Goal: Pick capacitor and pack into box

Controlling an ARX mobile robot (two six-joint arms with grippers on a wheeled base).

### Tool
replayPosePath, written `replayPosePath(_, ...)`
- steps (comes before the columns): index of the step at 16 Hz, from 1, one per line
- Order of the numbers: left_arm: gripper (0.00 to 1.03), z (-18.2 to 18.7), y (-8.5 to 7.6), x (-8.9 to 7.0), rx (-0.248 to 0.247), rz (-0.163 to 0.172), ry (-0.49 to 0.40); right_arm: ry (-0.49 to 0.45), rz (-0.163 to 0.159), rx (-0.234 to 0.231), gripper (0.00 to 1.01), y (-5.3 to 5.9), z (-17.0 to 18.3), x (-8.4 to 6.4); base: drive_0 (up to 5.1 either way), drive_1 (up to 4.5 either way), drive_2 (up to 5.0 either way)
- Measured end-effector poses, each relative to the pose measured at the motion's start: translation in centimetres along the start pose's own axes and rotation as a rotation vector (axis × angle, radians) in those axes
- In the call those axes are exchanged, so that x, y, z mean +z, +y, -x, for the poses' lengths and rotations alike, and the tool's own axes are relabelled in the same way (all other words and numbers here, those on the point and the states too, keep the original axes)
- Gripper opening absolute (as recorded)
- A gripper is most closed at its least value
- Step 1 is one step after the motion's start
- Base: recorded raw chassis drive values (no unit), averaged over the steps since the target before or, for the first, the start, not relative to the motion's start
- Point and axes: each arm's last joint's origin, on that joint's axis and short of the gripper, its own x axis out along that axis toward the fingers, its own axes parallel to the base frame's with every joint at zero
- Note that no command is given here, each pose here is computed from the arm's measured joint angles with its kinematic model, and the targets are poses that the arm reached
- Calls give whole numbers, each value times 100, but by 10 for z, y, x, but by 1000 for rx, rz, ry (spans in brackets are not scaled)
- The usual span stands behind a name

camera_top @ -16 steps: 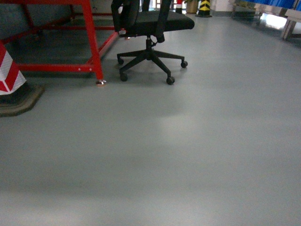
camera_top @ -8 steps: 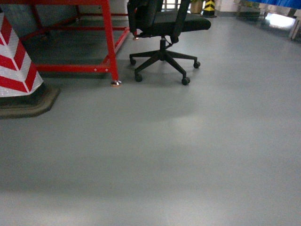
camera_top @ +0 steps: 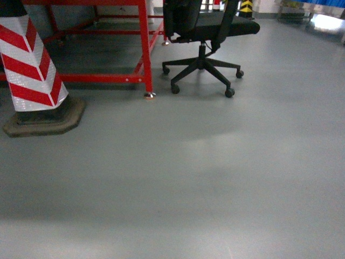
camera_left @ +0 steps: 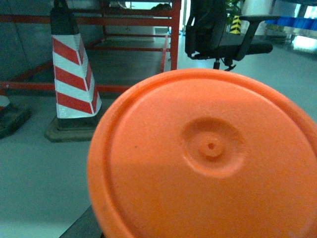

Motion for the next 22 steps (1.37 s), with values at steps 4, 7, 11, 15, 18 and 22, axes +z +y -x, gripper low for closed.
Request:
replayPosePath(4,44,0,0,0,1,0,-2,-3,0,0,98,0,0,0,-504,241,241)
replayPosePath(7,44,0,0,0,-1,0,-2,-2,0,0,98,0,0,0,-505,241,241)
replayPosePath(11,44,0,0,0,0,0,-2,-3,0,0,98,0,0,0,-507,238,238)
replayPosePath(15,44,0,0,0,-1,0,-1,1,0,-1,98,0,0,0,-501,245,245)
replayPosePath(18,44,0,0,1,-1,0,-6,0,0,-1,98,0,0,0,-500,246,246)
replayPosePath(22,44,0,0,0,0,0,-2,-4,0,0,98,0,0,0,-498,248,248)
